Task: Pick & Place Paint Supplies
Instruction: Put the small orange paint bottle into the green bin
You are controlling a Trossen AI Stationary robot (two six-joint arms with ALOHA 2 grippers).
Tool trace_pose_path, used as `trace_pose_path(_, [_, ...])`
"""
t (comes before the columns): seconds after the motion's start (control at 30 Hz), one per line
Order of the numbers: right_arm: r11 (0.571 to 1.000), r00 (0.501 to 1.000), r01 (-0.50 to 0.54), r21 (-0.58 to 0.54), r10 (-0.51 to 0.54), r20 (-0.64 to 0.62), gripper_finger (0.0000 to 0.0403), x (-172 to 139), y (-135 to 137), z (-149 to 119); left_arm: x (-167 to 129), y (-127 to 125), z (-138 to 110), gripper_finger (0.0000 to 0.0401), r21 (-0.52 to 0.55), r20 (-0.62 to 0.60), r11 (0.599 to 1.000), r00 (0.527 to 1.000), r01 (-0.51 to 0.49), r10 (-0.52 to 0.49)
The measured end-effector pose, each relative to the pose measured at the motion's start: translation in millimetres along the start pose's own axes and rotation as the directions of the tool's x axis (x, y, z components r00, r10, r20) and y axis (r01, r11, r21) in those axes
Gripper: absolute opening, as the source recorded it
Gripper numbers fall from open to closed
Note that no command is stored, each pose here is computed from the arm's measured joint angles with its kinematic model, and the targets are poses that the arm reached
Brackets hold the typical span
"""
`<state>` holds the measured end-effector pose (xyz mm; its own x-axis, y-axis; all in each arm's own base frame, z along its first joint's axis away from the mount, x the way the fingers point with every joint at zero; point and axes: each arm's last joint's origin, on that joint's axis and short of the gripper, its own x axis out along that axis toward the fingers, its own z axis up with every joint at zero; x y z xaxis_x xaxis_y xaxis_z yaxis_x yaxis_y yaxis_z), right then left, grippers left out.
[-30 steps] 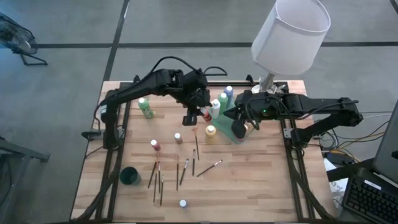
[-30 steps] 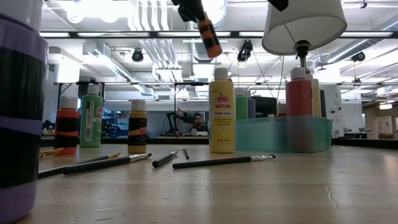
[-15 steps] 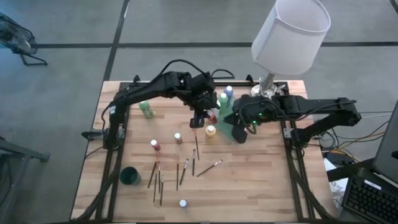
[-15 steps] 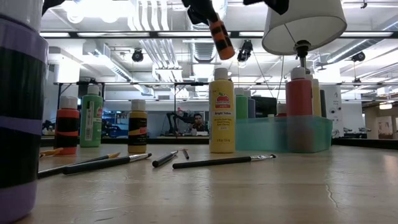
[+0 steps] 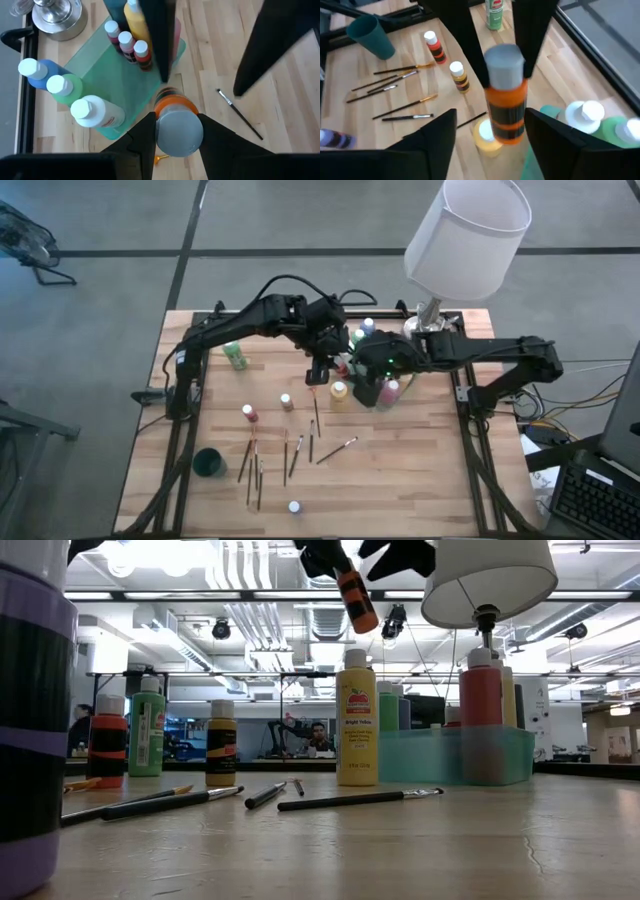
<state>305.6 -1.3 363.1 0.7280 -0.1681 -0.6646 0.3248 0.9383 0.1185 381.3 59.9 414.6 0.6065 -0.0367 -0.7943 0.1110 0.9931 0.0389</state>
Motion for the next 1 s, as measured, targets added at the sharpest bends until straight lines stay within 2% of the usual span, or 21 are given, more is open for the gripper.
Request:
trace_pose_path(0.17, [0.998, 0.999, 0.033, -0.046, -0.033, -0.007, 0.0264, 11.9, 3.4, 6.6, 0.0, 0.0, -0.8, 0.0126, 0.008, -0.008, 1.000, 1.000, 0.002, -0.002])
trace_pose_path(0.37, [0.995, 0.997, 0.079, -0.057, -0.080, -0.015, 0.0272, 21.6, 1.7, 9.0, -2.1, 0.2, -1.4, 0.0126, 0.016, -0.007, 1.000, 1.000, 0.000, 0.000])
trace_pose_path(0.53, [0.994, 0.995, 0.093, -0.056, -0.095, -0.018, 0.0254, 28.1, -0.6, 9.7, -2.4, 0.3, -1.1, 0.0126, 0.025, -0.004, 1.000, 1.000, 0.000, 0.000])
trace_pose_path(0.7, [0.985, 0.987, 0.162, -0.056, -0.162, 0.004, 0.0231, 29.6, -4.3, 11.1, -2.8, 0.5, -0.5, 0.0126, 0.036, 0.003, 0.999, 1.000, 0.000, 0.000])
trace_pose_path(1.0, [0.987, 0.987, 0.159, -0.039, -0.158, 0.030, 0.0182, 30.2, -5.8, 14.4, -2.9, 0.3, 0.7, 0.0126, 0.050, 0.020, 0.999, 1.000, 0.012, -0.013])
